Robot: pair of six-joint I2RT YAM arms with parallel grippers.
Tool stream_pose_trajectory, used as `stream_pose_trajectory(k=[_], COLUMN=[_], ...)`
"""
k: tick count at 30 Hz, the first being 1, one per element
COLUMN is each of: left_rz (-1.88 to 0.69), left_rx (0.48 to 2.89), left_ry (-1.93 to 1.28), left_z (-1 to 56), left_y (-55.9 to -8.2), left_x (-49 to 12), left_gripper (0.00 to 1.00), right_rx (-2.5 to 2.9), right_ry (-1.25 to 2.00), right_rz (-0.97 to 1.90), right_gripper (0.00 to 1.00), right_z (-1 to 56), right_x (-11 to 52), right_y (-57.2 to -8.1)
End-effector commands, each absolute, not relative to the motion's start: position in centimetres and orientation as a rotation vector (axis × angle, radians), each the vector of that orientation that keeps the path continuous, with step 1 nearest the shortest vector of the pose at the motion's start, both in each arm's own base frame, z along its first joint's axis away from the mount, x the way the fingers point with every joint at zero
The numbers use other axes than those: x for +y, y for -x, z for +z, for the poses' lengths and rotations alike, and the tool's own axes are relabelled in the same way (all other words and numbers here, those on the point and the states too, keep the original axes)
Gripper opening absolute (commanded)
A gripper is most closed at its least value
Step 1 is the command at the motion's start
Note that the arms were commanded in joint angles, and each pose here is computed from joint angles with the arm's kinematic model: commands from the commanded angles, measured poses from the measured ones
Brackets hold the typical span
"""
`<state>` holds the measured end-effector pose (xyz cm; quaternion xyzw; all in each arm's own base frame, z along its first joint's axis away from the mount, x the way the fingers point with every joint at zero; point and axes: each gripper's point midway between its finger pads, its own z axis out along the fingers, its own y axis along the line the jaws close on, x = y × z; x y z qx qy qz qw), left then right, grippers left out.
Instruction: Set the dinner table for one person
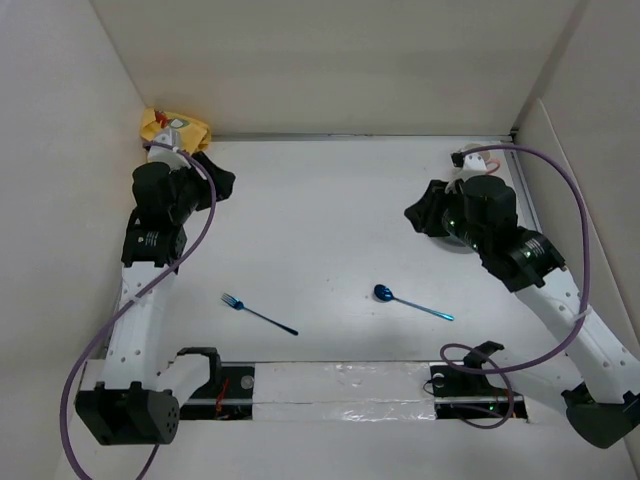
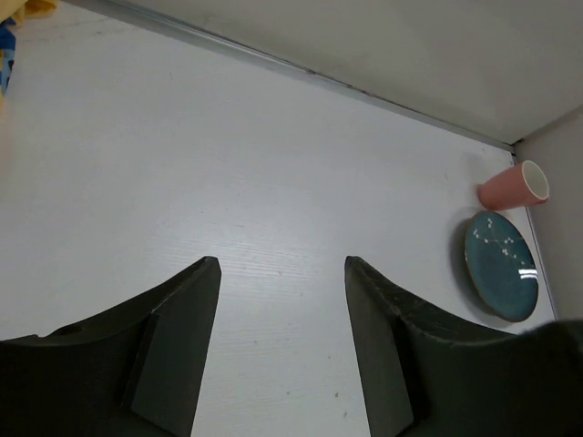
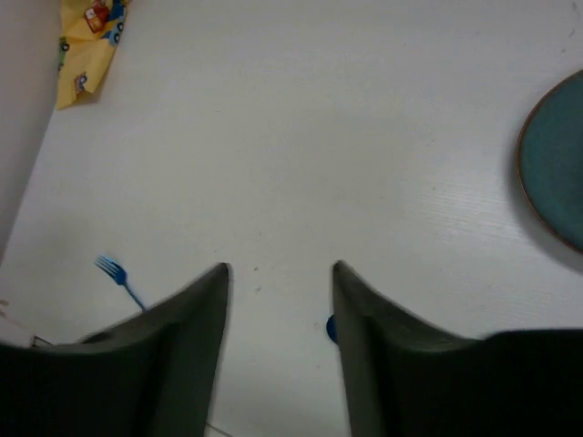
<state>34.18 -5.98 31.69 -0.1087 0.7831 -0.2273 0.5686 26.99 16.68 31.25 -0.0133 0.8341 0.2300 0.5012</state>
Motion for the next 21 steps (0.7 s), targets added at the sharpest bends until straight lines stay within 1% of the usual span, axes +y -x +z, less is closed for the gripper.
stream_pose_trajectory(k=[1, 2, 3, 4, 5, 6, 7, 8, 10, 11, 12, 13, 14, 16, 17, 19, 20, 21], left_rz=[-0.463, -0.44, -0.414, -0.381, -0.346, -0.311, -0.224, -0.174, -0.091, -0.044, -0.02, 0.04, 0.068, 0.073, 0.083, 0.055, 0.056, 0.051], left_rx=[1.783, 1.791, 1.776, 1.766, 1.793, 1.784, 1.781, 1.84, 1.837, 1.897, 1.891, 1.89, 1.93, 1.918, 1.964, 1.966, 2.015, 2.009], left_ry=[0.314, 0.337, 0.361, 0.398, 0.442, 0.468, 0.515, 0.559, 0.607, 0.624, 0.632, 0.664, 0.689, 0.734, 0.76, 0.807, 0.825, 0.844], left_z=[33.9, 33.6, 34.0, 34.1, 33.0, 33.4, 33.1, 30.9, 31.0, 28.7, 29.0, 28.5, 26.4, 26.0, 23.5, 22.4, 19.7, 19.4], left_y=[-34.9, -35.5, -35.9, -36.4, -37.3, -38.1, -38.7, -39.9, -41.3, -42.7, -43.7, -44.2, -45.5, -47.2, -48.2, -49.7, -50.7, -51.6], left_x=[-4.5, -3.8, -2.9, -2.2, -1.2, -0.4, 1.1, 1.8, 3.5, 4.1, 4.5, 5.5, 5.9, 7.5, 8.0, 9.1, 9.1, 9.7], left_gripper=[0.54, 0.51, 0.46, 0.39, 0.23, 0.14, 0.03, 0.0, 0.0, 0.0, 0.0, 0.04, 0.18, 0.29, 0.39, 0.42, 0.44, 0.44], right_rx=[1.957, 1.955, 1.956, 1.957, 1.956, 1.955, 1.96, 1.959, 1.962, 1.96, 1.956, 1.961, 1.961, 1.967, 1.964, 1.973, 1.983, 1.98], right_ry=[0.07, 0.068, 0.076, 0.084, 0.09, 0.115, 0.119, 0.122, 0.14, 0.148, 0.166, 0.17, 0.174, 0.187, 0.189, 0.196, 0.199, 0.205], right_rz=[0.602, 0.607, 0.614, 0.622, 0.622, 0.653, 0.656, 0.661, 0.673, 0.686, 0.704, 0.707, 0.713, 0.715, 0.709, 0.697, 0.69, 0.691], right_gripper=[0.33, 0.17, 0.04, 0.0, 0.0, 0.0, 0.0, 0.0, 0.0, 0.0, 0.0, 0.0, 0.0, 0.0, 0.0, 0.0, 0.0, 0.0], right_z=[32.8, 32.8, 32.5, 32.4, 32.2, 32.3, 32.0, 31.9, 31.8, 31.8, 31.9, 31.7, 31.6, 31.2, 31.3, 31.1, 30.8, 30.9], right_x=[17.0, 17.0, 17.2, 17.3, 17.4, 18.0, 18.2, 18.3, 18.8, 19.0, 19.5, 19.6, 19.7, 20.0, 20.0, 20.0, 20.2, 20.3], right_y=[-27.1, -27.3, -27.4, -27.3, -27.4, -27.3, -27.3, -27.4, -27.3, -27.2, -27.0, -27.0, -26.9, -26.9, -27.0, -27.2, -27.5, -27.6])
